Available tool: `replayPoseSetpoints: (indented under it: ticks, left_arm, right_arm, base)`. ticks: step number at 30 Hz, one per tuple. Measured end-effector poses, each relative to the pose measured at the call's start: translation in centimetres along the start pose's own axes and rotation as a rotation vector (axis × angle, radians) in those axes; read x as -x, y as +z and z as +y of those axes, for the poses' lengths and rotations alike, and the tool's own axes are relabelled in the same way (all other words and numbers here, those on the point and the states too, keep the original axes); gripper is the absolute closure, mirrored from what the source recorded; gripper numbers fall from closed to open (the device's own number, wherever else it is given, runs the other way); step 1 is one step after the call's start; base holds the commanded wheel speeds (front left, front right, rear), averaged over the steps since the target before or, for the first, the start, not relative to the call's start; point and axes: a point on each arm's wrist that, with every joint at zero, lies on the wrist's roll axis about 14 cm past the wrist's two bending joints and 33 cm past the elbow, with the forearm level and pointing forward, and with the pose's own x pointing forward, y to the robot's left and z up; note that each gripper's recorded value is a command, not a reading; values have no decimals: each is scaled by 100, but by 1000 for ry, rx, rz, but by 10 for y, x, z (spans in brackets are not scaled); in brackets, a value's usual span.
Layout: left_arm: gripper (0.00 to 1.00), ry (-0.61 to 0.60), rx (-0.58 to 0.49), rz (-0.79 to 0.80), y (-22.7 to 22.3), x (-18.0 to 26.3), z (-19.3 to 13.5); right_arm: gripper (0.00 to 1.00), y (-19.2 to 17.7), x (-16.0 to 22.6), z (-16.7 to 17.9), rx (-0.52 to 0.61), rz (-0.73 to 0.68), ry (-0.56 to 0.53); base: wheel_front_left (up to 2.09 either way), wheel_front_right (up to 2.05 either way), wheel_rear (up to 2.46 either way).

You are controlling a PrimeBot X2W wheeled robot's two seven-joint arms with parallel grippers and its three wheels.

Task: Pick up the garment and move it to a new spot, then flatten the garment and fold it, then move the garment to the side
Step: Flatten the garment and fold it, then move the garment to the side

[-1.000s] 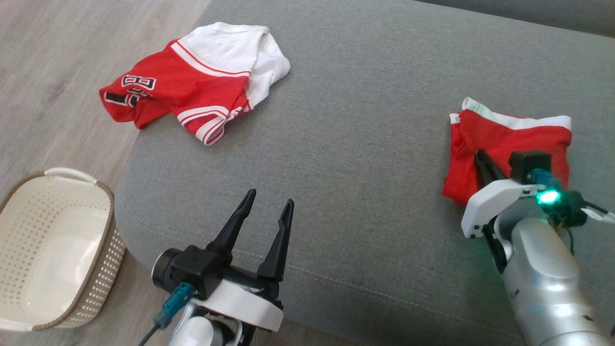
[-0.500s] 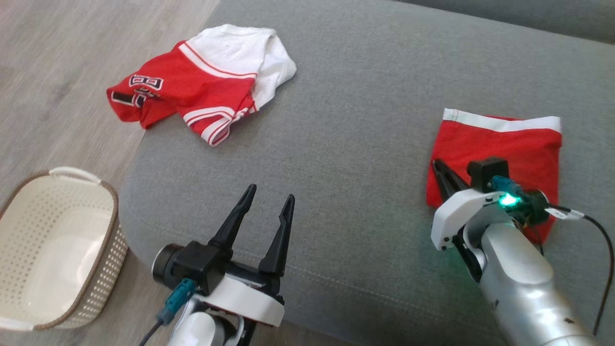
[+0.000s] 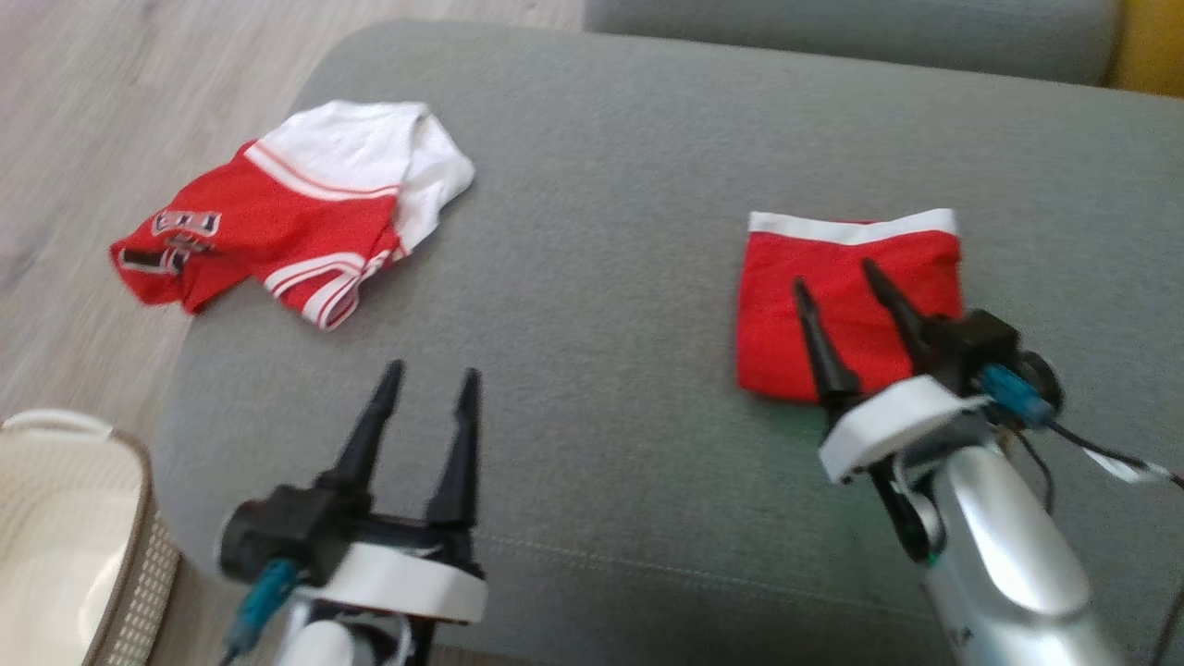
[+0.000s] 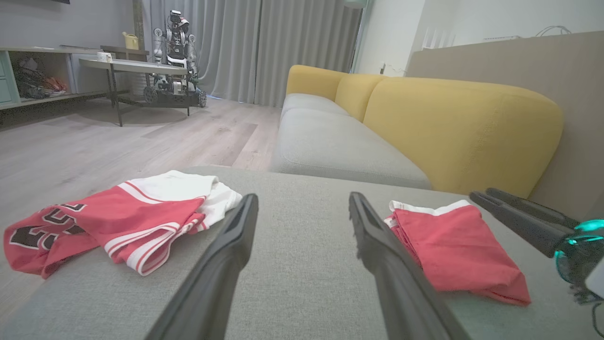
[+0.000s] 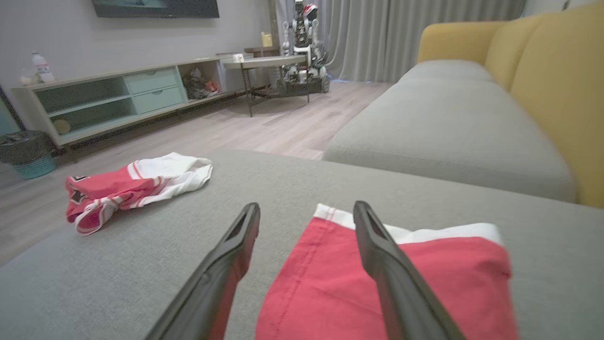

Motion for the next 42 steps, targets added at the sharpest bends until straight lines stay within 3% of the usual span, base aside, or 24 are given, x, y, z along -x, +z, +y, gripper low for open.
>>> replayPoseSetpoints:
  ticks: [7, 16, 26, 39, 42]
  left_arm:
    - [0, 61, -29, -48, 16, 15, 17]
    - [0, 85, -92, -38, 15, 39, 27]
    - [0, 83, -133, -40, 16, 49, 26]
    - [0, 94, -147, -30, 13, 55, 28]
    - [0, 98, -146, -13, 8, 57, 30]
  right_arm:
    - [0, 33, 61, -44, 43, -113, -176]
    - [0, 31, 131, -77, 39, -124, -344]
    - [0, 22, 154, -72, -5, -112, -372]
    - [0, 7, 152, -69, -20, -64, -361]
    - [0, -10, 147, -75, -107, -30, -385]
  base:
    - [0, 0, 0]
    - [0, 0, 0]
    - [0, 0, 0]
    - [0, 0, 0]
    - [0, 0, 0]
